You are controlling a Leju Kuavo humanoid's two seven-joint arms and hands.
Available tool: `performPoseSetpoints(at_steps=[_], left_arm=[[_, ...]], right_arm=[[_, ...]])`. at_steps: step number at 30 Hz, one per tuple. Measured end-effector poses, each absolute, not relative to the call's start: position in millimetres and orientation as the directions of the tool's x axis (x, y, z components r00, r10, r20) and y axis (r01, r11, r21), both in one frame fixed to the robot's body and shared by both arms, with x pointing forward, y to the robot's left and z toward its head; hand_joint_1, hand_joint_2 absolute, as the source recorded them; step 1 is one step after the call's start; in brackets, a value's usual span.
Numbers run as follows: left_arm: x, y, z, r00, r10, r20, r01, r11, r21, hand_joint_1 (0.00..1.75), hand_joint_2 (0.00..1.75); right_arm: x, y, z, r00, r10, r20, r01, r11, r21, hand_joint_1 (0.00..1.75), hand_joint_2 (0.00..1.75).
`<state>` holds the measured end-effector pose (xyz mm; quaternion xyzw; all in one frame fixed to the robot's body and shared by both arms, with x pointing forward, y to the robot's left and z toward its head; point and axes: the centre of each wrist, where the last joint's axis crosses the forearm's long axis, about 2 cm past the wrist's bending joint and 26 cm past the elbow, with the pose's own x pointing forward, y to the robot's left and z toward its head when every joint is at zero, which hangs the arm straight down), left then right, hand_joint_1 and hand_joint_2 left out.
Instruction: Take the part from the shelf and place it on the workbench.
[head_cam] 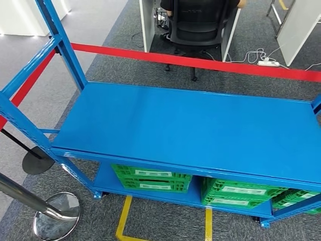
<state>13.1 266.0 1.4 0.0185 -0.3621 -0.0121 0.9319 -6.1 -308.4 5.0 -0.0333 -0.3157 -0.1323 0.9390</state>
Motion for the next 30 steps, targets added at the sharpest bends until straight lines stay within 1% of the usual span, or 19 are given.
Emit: performPoseSetpoints(at_steps=[2,3,6,7,8,11,12,22,30], left_arm=[[13,266,2,0.739,-0.035,0.673,0.009,0.999,0.042,0.0,0.0],[13,265,2,0.74,-0.035,0.672,0.01,0.999,0.041,0.0,0.44],[12,265,2,0.742,-0.034,0.669,0.011,0.999,0.039,0.0,1.75],[13,264,2,0.744,-0.035,0.667,0.013,0.999,0.037,0.0,1.75],[14,264,1,0.745,-0.035,0.666,0.017,0.999,0.033,0.0,1.31],[18,260,-2,0.746,-0.029,0.665,0.027,1.0,0.013,0.0,0.0],[20,259,-4,0.745,-0.025,0.666,0.028,1.0,0.007,0.0,0.0],[28,248,-30,0.774,0.025,0.633,0.021,0.998,-0.065,0.0,0.0],[30,244,-50,0.812,0.046,0.582,0.017,0.995,-0.101,0.0,0.0]], right_arm=[[-6,-308,5,0.764,-0.225,0.604,0.269,0.963,0.019,0.0,0.0],[-6,-309,5,0.763,-0.224,0.606,0.269,0.963,0.017,0.0,0.0],[-6,-309,5,0.762,-0.224,0.608,0.272,0.962,0.014,0.0,1.31],[-5,-308,5,0.761,-0.221,0.609,0.271,0.963,0.011,0.0,1.75],[-4,-307,4,0.762,-0.218,0.61,0.268,0.963,0.009,0.0,1.75],[1,-302,-2,0.762,-0.211,0.612,0.256,0.966,0.014,0.0,0.44],[3,-301,-4,0.761,-0.212,0.613,0.255,0.967,0.019,0.0,0.0],[18,-278,-33,0.783,-0.237,0.575,0.225,0.97,0.094,0.0,0.0],[25,-267,-53,0.817,-0.228,0.53,0.191,0.974,0.125,0.0,0.0]])
